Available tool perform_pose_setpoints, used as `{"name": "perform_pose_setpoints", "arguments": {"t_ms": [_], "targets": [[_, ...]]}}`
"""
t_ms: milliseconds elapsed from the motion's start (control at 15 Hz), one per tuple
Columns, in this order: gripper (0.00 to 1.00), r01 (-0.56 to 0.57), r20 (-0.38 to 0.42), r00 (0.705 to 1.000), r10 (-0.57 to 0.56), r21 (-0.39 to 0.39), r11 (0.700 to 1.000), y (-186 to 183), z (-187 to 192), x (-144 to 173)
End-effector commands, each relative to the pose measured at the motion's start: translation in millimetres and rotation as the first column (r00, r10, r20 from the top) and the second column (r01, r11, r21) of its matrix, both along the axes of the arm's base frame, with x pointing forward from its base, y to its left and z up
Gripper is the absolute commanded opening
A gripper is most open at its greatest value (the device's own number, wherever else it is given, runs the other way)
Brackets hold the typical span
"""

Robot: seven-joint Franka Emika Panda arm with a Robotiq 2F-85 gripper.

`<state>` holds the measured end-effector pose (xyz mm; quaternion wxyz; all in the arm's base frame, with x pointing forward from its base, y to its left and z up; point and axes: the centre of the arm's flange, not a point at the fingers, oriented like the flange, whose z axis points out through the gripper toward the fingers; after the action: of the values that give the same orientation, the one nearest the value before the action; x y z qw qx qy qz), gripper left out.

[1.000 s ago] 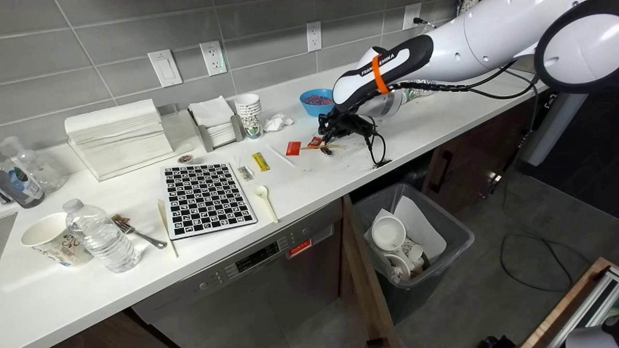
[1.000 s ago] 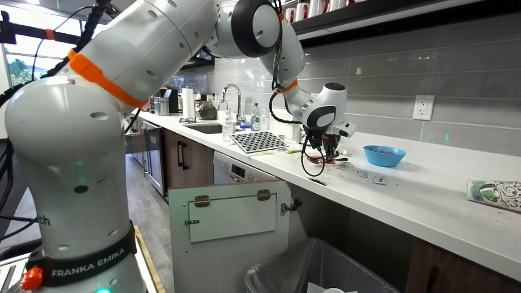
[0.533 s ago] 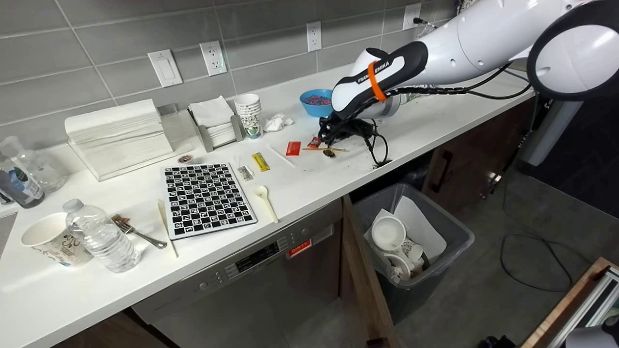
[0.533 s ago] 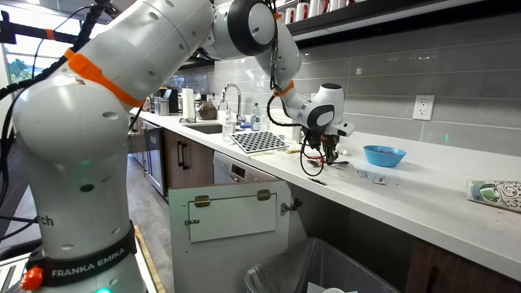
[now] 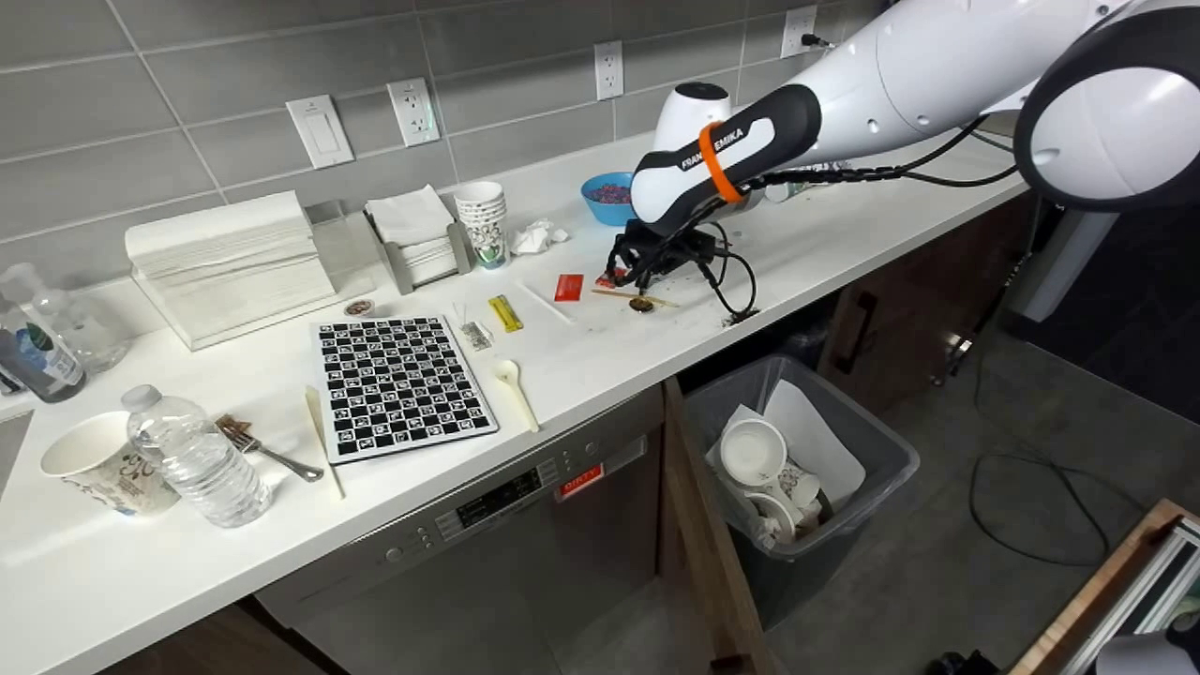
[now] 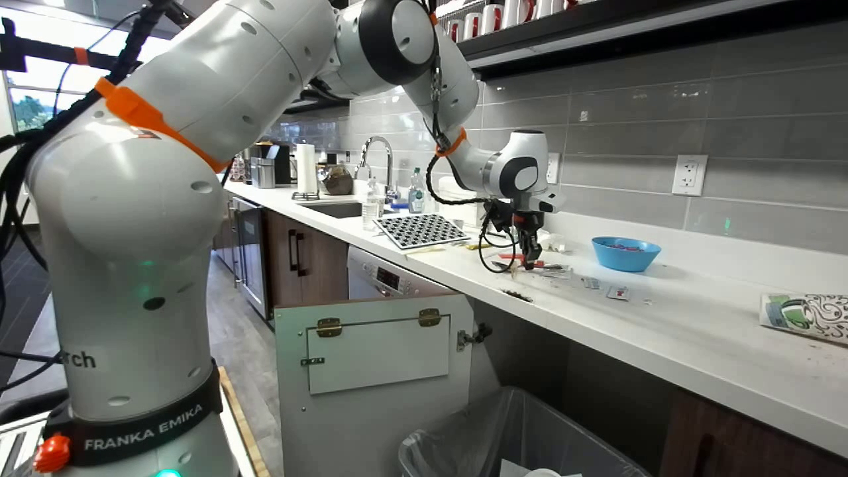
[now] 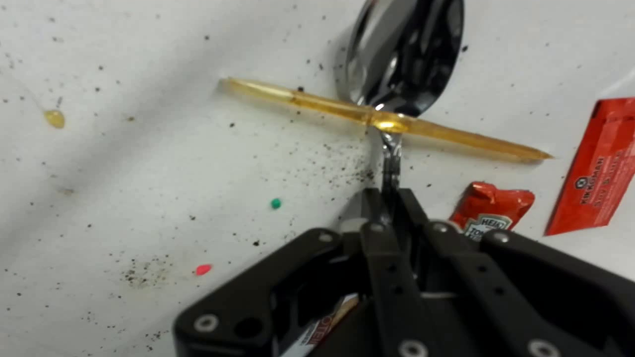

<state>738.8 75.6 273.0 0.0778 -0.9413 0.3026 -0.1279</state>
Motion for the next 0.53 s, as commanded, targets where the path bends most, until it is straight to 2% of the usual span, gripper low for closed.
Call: {"name": "perform_pose_setpoints", "arguments": {"t_ms": [0,467], "targets": [[0.03,-0.004,-0.024,1.0,0.004,0.007,1.0,6.8,1.6,-1.4],[0.03,-0.068,0.018,0.998,0.067,0.042,0.997,13.5,0.2,-4.5]]}}
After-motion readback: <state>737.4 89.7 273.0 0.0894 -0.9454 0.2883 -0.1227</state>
